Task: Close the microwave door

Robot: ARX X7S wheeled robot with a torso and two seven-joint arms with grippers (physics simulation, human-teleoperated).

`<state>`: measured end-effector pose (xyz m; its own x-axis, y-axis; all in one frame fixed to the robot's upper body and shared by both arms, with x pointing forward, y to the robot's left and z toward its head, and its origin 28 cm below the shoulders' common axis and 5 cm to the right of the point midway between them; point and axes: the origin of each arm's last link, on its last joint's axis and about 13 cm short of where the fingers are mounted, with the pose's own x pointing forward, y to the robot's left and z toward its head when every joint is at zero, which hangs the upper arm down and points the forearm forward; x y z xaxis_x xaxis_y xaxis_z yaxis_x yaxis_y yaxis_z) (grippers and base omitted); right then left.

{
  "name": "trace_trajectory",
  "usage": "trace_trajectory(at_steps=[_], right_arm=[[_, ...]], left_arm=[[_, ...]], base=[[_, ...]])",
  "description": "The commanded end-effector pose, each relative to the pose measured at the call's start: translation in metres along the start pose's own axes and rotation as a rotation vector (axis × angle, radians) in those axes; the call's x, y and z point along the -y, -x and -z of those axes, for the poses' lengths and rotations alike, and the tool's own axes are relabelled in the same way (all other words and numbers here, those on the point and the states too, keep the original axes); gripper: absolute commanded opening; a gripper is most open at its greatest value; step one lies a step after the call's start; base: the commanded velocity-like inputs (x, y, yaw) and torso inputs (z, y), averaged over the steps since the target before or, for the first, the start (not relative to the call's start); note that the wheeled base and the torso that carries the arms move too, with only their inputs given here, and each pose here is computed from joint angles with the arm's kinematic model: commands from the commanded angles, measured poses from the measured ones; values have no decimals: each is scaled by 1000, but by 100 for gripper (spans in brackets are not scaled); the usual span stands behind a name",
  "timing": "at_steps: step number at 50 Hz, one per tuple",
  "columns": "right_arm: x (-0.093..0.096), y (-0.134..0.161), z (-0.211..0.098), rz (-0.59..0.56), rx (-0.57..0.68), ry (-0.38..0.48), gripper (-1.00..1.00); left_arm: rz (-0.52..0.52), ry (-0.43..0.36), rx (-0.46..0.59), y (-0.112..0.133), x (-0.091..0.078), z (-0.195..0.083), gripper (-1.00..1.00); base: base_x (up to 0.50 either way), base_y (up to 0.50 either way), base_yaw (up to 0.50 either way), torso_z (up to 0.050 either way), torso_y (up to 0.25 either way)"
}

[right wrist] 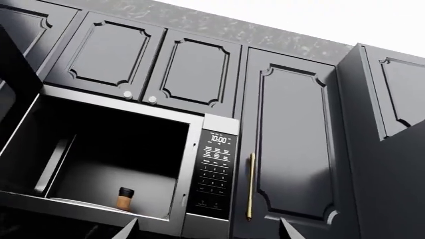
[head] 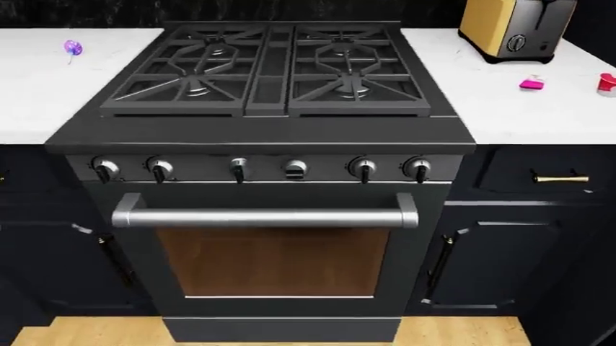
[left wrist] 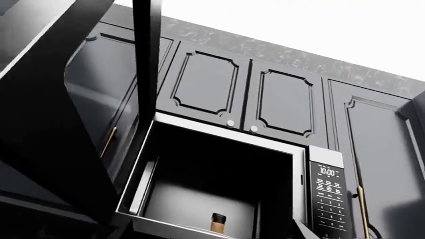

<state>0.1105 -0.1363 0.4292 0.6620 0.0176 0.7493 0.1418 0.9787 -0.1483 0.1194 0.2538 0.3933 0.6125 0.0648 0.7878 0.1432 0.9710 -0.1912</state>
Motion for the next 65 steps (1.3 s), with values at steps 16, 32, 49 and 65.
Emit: trace_trajectory(at_steps=[16, 32, 49, 65], right_arm=[[0, 0, -4, 9, 11, 22, 100], [-1, -1, -5, 10, 7, 35, 100], [0, 0, -5, 3, 22, 39, 100], [-1, 2, -5, -13, 45, 65, 100]], left_arm=[[7, 11, 14, 2, 1, -5, 100], [7, 13, 17, 1, 1, -7, 100], [9, 14, 15, 2, 1, -6, 100], [11, 14, 18, 2, 1, -7, 100]], base=[[-29, 500, 0, 0, 0], [-396, 413, 0, 0, 0], [-297, 500, 0, 0, 0], [-4, 500, 0, 0, 0]])
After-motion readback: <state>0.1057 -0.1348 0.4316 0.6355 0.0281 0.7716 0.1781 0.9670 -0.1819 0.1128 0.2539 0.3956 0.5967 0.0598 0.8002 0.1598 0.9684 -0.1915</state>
